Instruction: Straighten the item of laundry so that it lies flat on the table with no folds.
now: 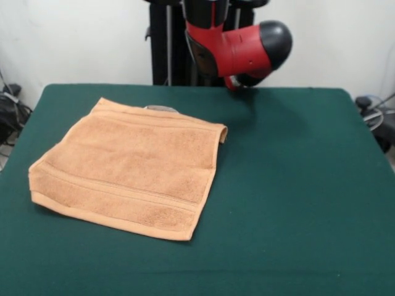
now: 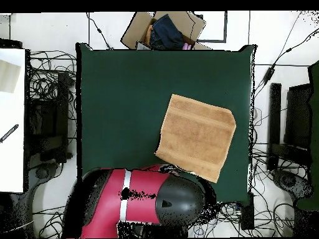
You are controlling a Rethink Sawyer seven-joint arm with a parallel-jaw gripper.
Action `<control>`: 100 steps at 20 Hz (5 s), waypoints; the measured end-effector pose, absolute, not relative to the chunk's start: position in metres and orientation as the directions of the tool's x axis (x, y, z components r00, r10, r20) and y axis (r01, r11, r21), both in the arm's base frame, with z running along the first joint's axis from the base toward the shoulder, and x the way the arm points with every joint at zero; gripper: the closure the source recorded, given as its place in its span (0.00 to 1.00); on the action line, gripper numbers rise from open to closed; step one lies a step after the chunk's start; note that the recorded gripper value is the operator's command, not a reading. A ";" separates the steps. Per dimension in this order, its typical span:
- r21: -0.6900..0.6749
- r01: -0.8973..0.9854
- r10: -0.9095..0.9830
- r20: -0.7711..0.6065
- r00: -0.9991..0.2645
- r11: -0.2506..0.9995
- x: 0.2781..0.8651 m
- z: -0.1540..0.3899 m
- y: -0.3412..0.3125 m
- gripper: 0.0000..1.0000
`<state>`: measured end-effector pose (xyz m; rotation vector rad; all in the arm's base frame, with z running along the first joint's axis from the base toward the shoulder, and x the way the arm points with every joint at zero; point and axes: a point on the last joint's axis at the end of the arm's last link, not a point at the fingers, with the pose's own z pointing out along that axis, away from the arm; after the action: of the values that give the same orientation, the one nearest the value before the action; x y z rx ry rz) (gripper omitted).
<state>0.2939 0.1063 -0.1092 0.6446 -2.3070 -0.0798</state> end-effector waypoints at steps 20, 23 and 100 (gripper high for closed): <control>0.252 -0.369 -0.439 0.643 -0.628 0.895 0.285 -0.077 0.091 0.00; 0.249 -0.374 -0.442 0.639 -0.630 0.893 0.288 -0.076 0.092 0.00; 0.271 -0.334 -0.392 0.838 -0.379 0.903 0.310 -0.134 0.115 0.00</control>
<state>0.3104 0.1146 -0.1341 0.5259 -1.9962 -0.0680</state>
